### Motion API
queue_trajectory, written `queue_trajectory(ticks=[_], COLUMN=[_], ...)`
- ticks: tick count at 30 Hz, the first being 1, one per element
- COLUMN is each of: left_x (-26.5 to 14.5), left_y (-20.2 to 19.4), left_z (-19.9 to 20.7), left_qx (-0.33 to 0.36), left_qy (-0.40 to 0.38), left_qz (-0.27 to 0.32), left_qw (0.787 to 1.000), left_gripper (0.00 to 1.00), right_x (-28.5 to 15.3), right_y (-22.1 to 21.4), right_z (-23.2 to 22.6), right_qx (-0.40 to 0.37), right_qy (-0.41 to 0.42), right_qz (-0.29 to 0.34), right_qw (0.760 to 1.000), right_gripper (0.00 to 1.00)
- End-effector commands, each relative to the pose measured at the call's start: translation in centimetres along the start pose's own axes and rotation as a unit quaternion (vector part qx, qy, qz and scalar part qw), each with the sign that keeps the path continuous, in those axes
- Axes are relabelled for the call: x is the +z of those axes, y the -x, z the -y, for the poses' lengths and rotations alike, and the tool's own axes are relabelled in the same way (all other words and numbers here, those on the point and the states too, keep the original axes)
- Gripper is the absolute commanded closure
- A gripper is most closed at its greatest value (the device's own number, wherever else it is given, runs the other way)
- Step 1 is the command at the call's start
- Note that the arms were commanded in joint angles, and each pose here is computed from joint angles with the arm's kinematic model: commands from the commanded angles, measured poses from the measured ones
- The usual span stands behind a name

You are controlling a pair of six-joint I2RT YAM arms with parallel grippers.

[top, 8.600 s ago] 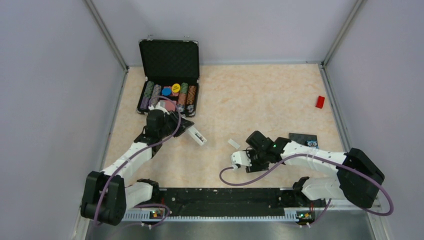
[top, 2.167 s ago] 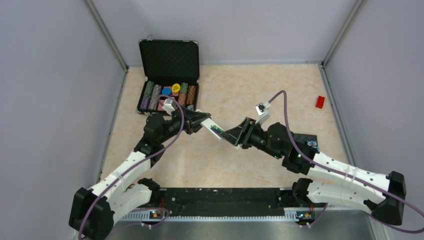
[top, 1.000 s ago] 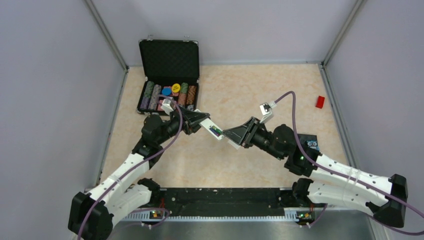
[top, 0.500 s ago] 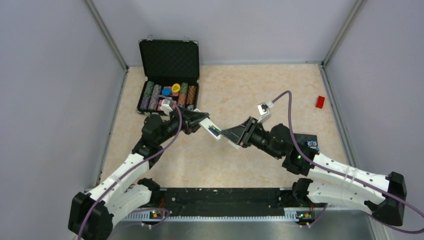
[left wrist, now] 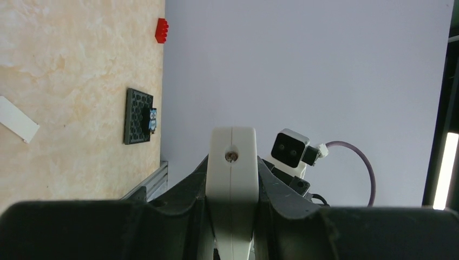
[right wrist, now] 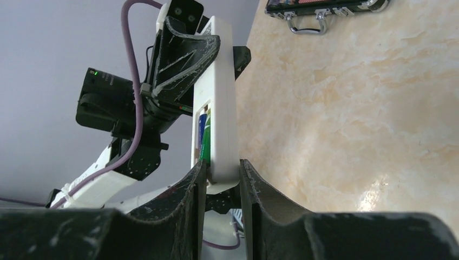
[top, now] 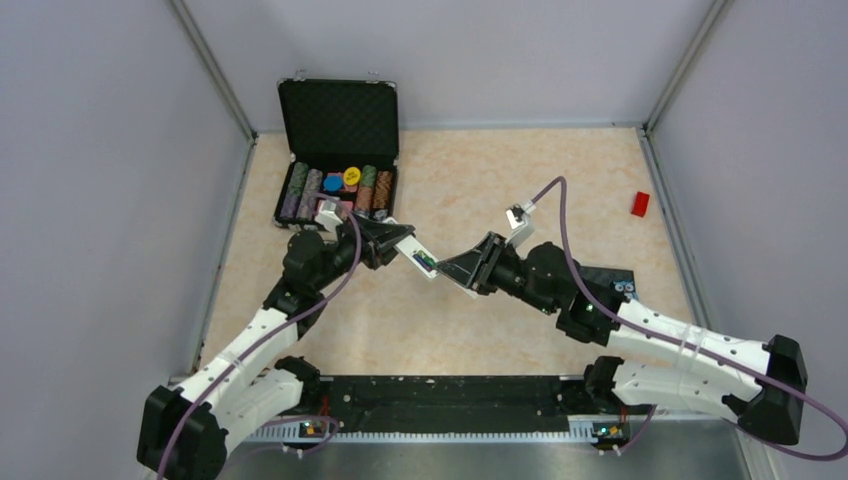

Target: Load the batteries into the remote control

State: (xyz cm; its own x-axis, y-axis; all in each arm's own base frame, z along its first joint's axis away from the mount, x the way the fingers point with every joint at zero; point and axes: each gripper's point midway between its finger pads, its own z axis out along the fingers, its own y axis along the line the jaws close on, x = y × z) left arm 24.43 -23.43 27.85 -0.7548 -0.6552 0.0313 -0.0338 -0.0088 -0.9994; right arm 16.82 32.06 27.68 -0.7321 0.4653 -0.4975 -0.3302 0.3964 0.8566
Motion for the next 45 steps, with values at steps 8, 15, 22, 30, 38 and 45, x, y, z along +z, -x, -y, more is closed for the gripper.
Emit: queue_trajectory(ticks=[8,15,22,30,38,45], left_x=[-1.5,-1.7,-1.4,-2.0,-4.0,-5.9], left_y=[-2.5,-3.2,-2.3,0.9,3.4,4.9], left_z=[3.6,3.7,2.7,-0.7,-4.7,-7.3], left_qx=[0.150,0.223,0.240,0.272,0.266,0.248], left_qy=[-0.071,-0.090,-0.059,0.032,0.123,0.190], left_qz=[-0.041,-0.062,-0.041,0.037,0.105,0.145], left_qw=[0.985,0.969,0.968,0.961,0.950,0.939], left_gripper=[1.00,1.00,1.00,1.00,1.00,1.00], right_x=[1.0,2.2,1.4,-2.5,-2.8,0.2], right_y=[-1.5,-2.3,-1.1,2.9,1.2,-1.9], right_z=[2.1,2.1,1.5,1.0,11.2,19.1], right_qx=[0.011,-0.013,-0.033,-0.092,-0.191,-0.324], right_qy=[-0.100,-0.125,-0.129,-0.105,-0.243,-0.315], right_qz=[-0.051,-0.087,-0.076,-0.022,-0.106,-0.256], right_qw=[0.994,0.988,0.988,0.990,0.945,0.854], right_gripper=[0.78,0.78,0.71,0.44,0.43,0.42])
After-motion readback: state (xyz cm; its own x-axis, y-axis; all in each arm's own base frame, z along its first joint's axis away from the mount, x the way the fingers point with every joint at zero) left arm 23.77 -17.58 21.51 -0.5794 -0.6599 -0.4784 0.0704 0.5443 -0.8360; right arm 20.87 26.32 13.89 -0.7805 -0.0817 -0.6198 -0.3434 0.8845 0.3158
